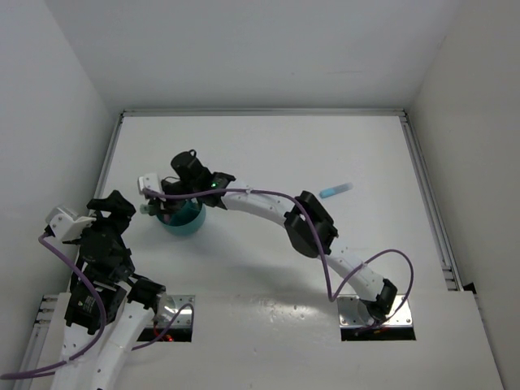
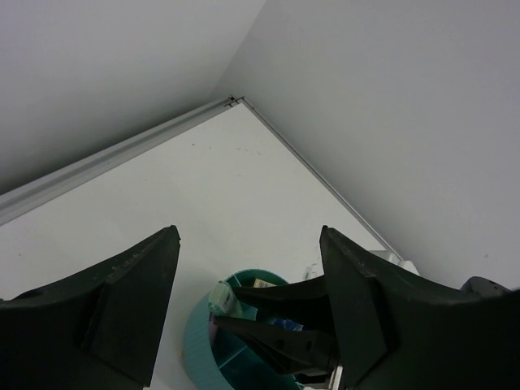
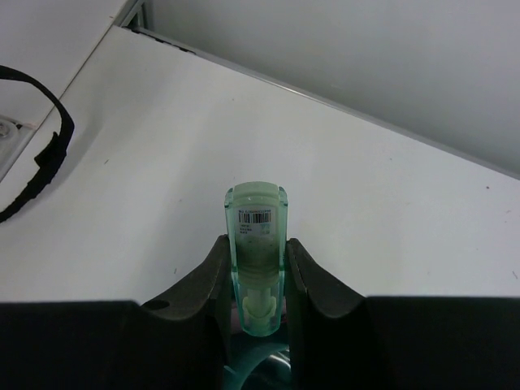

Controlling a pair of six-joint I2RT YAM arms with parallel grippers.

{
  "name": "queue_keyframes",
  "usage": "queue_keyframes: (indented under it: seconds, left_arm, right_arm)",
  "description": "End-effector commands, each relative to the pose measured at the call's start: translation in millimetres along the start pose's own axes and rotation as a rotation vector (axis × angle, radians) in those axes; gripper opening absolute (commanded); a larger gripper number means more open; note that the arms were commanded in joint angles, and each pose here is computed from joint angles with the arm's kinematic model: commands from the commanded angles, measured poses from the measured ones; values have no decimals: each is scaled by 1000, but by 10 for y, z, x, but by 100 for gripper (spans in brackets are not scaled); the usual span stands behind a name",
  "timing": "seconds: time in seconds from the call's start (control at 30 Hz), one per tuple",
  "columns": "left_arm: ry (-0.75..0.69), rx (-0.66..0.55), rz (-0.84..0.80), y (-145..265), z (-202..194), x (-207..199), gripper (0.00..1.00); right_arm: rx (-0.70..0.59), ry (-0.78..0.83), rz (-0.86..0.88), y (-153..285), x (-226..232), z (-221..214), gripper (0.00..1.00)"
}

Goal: Sort the stationery into containers
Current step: Place the stationery into the container

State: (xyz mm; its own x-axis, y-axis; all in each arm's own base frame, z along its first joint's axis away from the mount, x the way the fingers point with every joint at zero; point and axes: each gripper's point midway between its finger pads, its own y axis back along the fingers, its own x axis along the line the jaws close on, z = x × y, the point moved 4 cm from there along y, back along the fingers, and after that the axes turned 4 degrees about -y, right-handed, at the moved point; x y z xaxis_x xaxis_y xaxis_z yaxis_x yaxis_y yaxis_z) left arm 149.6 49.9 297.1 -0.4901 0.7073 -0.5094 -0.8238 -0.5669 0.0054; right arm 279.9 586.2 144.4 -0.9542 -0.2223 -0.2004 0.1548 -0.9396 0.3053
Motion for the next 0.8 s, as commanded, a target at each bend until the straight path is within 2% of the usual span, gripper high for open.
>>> queue_keyframes:
  seconds: [0.0, 0.3, 0.6, 0.77]
  left_arm:
    - [6, -19, 8, -4, 28, 17, 75]
    - [13, -24, 5, 7, 43, 23, 75]
    - [23, -24, 5, 7, 43, 19, 75]
    - [23, -24, 5, 7, 43, 19, 75]
  right_arm:
    - [-15, 31, -23, -26, 61, 236, 1]
    - [72, 54, -54, -41, 129, 85, 1]
    - [96, 61, -116, 26, 47, 123, 1]
    - [109, 51, -143, 56, 24, 122, 9]
